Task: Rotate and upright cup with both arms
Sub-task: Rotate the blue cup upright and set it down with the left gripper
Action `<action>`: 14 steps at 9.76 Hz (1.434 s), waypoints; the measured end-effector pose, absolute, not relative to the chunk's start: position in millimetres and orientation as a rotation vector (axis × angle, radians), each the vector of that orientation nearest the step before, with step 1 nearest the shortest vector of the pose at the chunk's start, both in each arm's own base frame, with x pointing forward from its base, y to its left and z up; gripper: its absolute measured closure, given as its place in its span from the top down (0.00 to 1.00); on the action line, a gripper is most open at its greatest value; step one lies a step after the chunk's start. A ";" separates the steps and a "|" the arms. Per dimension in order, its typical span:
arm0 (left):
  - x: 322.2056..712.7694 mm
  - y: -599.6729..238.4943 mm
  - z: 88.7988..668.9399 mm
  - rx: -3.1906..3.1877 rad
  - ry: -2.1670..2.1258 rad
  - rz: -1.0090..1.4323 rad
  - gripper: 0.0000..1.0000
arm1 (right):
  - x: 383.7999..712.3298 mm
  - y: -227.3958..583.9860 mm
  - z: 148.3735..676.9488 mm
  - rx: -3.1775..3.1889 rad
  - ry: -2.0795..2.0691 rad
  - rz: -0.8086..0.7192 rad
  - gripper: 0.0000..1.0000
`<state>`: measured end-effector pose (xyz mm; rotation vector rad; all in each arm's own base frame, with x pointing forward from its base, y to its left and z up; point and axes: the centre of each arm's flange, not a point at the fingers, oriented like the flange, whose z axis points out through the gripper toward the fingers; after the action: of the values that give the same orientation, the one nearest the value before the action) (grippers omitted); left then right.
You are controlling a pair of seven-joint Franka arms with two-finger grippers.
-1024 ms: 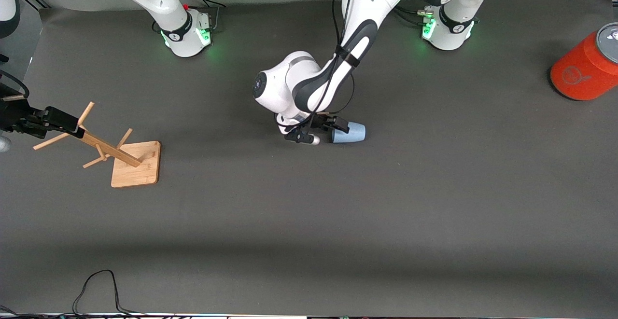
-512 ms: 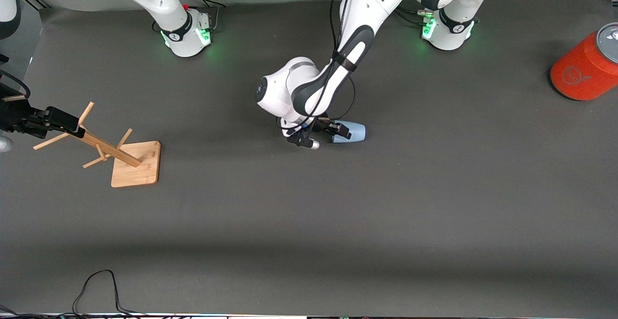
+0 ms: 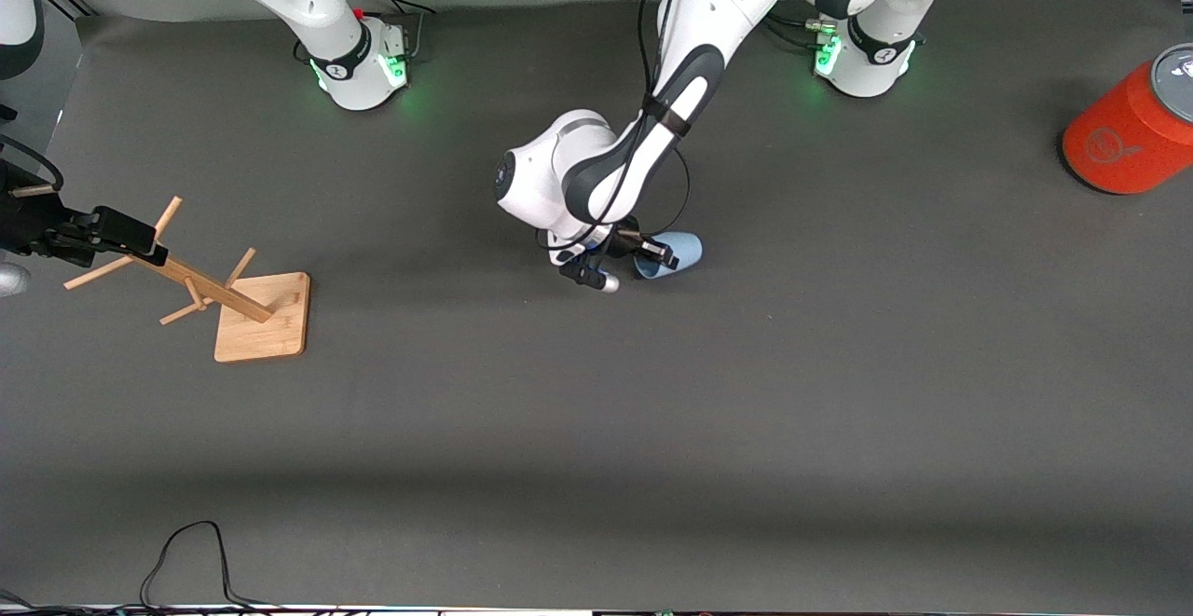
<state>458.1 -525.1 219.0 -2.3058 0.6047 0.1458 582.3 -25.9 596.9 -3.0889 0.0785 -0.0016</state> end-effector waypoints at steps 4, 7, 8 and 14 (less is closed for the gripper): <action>553.4 -452.9 365.0 -2.572 0.371 0.202 0.07 | 582.3 -25.5 597.4 -3.091 0.077 -0.003 1.00; 607.7 -357.7 477.9 -2.964 0.076 0.238 0.07 | 582.1 -27.1 598.4 -3.110 0.075 -0.006 1.00; 610.3 -351.9 494.8 -3.026 0.032 0.200 0.07 | 582.1 -27.7 598.3 -3.115 0.074 -0.006 1.00; 599.7 -358.7 411.7 -3.157 -0.209 -0.016 0.07 | 582.1 -28.3 598.2 -3.121 0.072 -0.005 1.00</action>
<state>599.7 -358.7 411.7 -3.1570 -0.2090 -0.0162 582.1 -28.3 598.2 -3.1211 0.0722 -0.0048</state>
